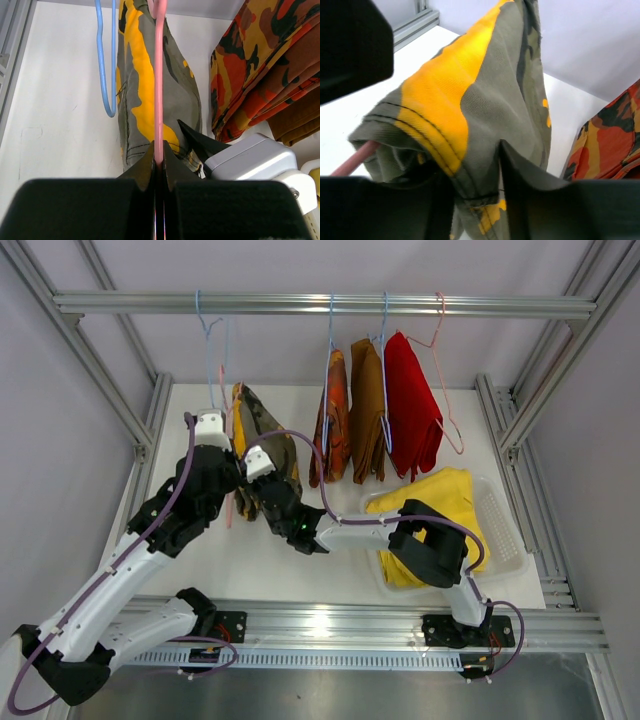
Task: Remove the trousers from the hanger
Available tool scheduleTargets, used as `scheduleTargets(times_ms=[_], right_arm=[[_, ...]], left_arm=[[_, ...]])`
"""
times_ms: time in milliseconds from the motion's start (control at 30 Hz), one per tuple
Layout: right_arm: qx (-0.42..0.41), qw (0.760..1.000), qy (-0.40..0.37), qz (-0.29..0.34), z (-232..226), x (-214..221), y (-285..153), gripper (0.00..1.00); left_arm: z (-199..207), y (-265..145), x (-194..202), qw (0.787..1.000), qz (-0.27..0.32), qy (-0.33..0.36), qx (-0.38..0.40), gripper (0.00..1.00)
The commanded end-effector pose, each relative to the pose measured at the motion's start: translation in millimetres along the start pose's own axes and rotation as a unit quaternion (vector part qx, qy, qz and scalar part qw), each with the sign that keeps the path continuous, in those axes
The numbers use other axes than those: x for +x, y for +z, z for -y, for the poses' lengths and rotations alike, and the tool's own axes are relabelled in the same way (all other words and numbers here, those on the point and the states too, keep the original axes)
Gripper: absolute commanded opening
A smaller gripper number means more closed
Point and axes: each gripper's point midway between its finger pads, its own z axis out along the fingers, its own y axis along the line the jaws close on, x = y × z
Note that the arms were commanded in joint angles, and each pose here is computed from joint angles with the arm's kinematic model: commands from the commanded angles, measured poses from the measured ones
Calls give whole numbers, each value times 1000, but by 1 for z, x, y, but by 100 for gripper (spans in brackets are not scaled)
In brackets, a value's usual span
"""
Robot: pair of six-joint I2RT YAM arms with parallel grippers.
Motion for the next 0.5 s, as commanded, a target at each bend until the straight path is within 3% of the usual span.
scheduleTargets(times_ms=[0, 233, 467], right_arm=[[4, 999, 31, 30, 2, -19, 5, 33], [-5, 999, 37, 27, 1, -24, 3, 0], [-13, 999, 41, 32, 3, -43, -5, 0]], left_arm=[[14, -6, -43, 996, 61, -49, 29, 1], [14, -4, -42, 997, 59, -50, 28, 0], [15, 1, -37, 997, 50, -47, 23, 1]])
